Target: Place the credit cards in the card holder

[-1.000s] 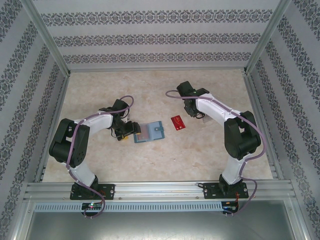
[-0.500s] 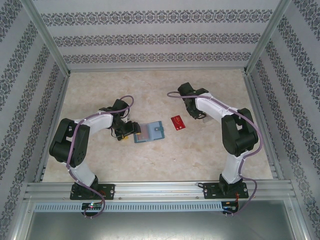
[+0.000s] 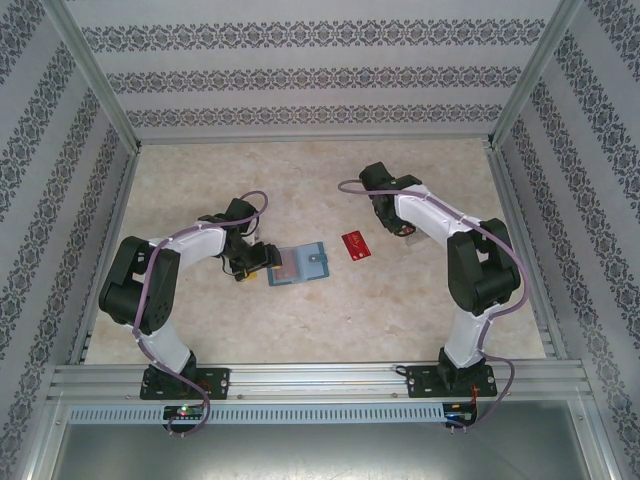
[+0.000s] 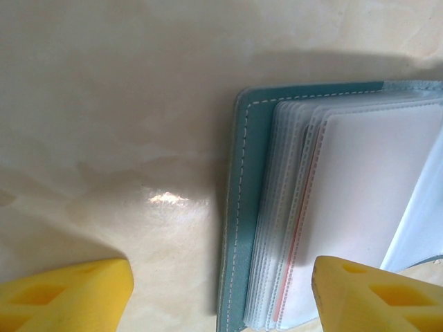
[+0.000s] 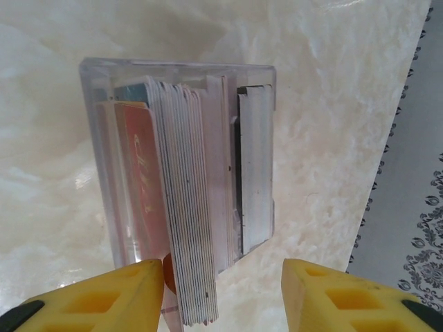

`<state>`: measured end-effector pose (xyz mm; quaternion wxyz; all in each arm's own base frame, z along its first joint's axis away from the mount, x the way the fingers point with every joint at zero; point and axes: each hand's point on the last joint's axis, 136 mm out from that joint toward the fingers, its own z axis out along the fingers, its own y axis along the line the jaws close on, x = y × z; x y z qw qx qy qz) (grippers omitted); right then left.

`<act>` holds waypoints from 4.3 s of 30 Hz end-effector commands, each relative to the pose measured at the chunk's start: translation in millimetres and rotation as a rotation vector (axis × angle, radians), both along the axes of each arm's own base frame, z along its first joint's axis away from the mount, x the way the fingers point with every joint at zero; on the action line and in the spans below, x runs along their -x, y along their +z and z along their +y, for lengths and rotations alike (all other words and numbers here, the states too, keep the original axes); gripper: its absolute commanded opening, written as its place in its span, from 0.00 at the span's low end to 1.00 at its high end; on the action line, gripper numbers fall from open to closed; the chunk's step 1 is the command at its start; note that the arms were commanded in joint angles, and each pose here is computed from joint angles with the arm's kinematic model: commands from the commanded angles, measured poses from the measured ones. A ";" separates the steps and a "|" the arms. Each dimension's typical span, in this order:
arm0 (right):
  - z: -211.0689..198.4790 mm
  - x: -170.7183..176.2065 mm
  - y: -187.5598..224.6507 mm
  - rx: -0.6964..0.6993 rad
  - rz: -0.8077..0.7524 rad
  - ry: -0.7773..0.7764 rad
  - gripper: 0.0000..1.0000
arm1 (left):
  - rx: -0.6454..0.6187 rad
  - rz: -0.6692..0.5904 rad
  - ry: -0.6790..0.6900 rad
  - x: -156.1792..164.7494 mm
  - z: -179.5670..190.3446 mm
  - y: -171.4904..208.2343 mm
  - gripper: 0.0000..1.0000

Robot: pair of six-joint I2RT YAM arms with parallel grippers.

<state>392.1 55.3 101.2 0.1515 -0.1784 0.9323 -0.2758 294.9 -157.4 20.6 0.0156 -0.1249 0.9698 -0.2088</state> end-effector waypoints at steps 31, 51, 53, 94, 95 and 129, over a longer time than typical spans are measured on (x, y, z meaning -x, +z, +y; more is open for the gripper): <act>-8.2 -3.1 22.1 0.061 -0.065 -0.013 0.33 | 0.041 0.118 -0.064 24.0 -12.5 -34.9 0.72; -0.4 -1.2 22.9 0.018 -0.052 0.003 0.02 | 0.050 0.135 -0.076 27.5 -14.2 -37.7 0.72; 2.1 -0.3 25.3 -0.010 -0.055 -0.001 0.00 | 0.052 0.134 -0.078 27.3 -14.4 -37.0 0.72; 205.9 73.7 9.9 -1.507 0.540 -0.377 0.00 | 0.066 0.071 -0.130 28.7 -14.2 -9.8 0.71; 207.0 74.4 8.4 -1.507 0.544 -0.331 0.00 | 0.064 0.071 -0.127 28.1 -13.9 -10.9 0.69; 252.1 86.8 -46.2 -1.454 0.677 0.008 0.00 | -0.006 0.092 -0.119 15.2 -8.0 -32.8 0.23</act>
